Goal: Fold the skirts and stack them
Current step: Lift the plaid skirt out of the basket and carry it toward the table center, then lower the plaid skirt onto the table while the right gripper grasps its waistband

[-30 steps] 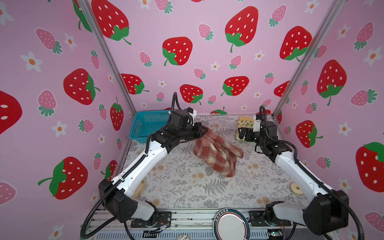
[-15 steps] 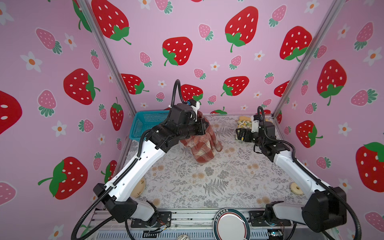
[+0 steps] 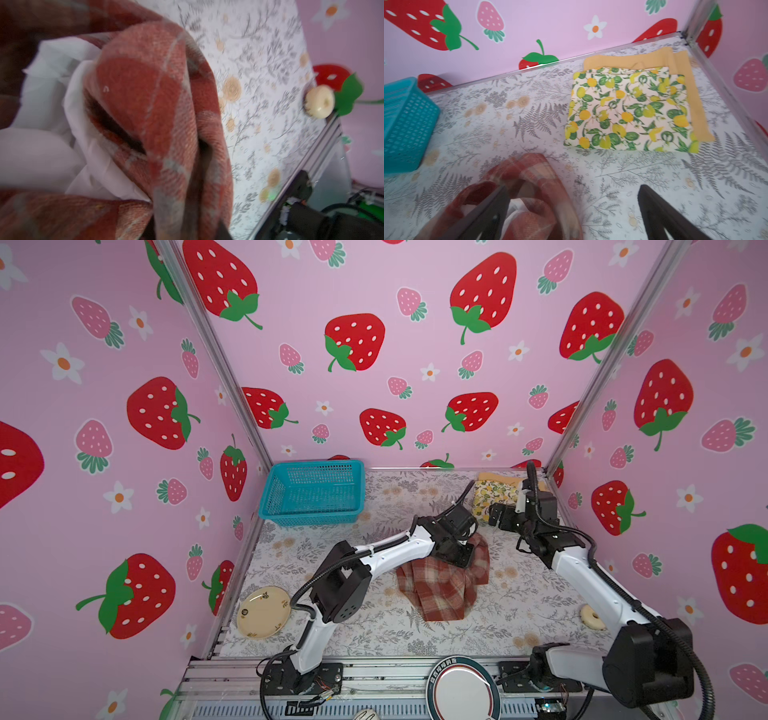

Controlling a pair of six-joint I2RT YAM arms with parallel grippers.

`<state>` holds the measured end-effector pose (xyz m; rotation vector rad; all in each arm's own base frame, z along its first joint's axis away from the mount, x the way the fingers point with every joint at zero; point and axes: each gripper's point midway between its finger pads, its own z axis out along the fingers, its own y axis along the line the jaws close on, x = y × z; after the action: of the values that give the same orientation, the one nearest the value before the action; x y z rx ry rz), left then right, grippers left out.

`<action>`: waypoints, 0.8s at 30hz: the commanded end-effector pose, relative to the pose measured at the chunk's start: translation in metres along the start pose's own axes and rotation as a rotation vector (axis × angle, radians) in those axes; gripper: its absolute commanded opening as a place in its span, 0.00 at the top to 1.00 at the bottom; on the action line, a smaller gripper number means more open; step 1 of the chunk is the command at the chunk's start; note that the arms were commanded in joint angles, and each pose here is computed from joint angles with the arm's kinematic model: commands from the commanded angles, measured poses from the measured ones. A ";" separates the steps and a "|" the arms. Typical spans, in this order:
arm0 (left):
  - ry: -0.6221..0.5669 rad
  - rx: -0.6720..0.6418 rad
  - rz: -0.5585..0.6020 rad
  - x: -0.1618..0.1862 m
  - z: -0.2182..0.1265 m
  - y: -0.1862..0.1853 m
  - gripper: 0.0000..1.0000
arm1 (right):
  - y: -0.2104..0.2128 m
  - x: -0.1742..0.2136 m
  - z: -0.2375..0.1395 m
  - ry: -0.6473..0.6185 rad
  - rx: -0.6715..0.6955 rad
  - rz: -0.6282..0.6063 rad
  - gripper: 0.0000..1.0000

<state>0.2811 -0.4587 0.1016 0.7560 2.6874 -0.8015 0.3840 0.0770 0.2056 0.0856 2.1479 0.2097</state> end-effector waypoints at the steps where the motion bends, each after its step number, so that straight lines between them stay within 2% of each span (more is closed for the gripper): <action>1: -0.164 0.151 0.088 -0.046 -0.054 -0.053 0.42 | -0.019 -0.006 -0.016 -0.040 0.073 -0.016 0.00; 2: -0.178 0.155 0.091 -0.049 -0.061 -0.054 0.38 | -0.020 -0.006 -0.018 -0.042 0.070 -0.023 0.00; 3: -0.199 0.159 0.097 -0.051 -0.072 -0.057 0.26 | -0.018 -0.005 -0.019 -0.038 0.057 -0.033 0.00; 5: -0.238 0.162 0.102 -0.053 -0.092 -0.056 0.14 | -0.013 -0.003 -0.021 -0.034 0.027 -0.043 0.00; 6: -0.262 0.167 0.101 -0.053 -0.104 -0.055 0.02 | -0.011 0.001 -0.021 -0.027 0.012 -0.044 0.00; 7: -0.280 0.163 0.090 -0.052 -0.113 -0.049 0.00 | -0.008 0.004 -0.021 -0.018 -0.007 -0.043 0.00; 11: -0.366 0.119 0.030 -0.044 -0.154 -0.019 0.01 | 0.011 0.021 -0.018 0.023 -0.094 -0.053 0.00; 15: -0.410 -0.026 -0.074 -0.026 -0.175 0.038 0.01 | 0.050 0.037 -0.022 0.064 -0.174 -0.130 0.00; 20: -0.436 -0.074 -0.254 0.001 -0.172 0.101 0.01 | 0.096 0.058 -0.024 0.108 -0.268 -0.201 0.00; 24: -0.439 -0.105 -0.340 0.018 -0.161 0.131 0.01 | 0.112 0.089 -0.009 0.197 -0.242 -0.274 0.00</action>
<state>0.3169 -0.2711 0.1655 0.1683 2.4999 -0.7586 0.3260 0.1919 0.1724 -0.3478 2.2343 0.3837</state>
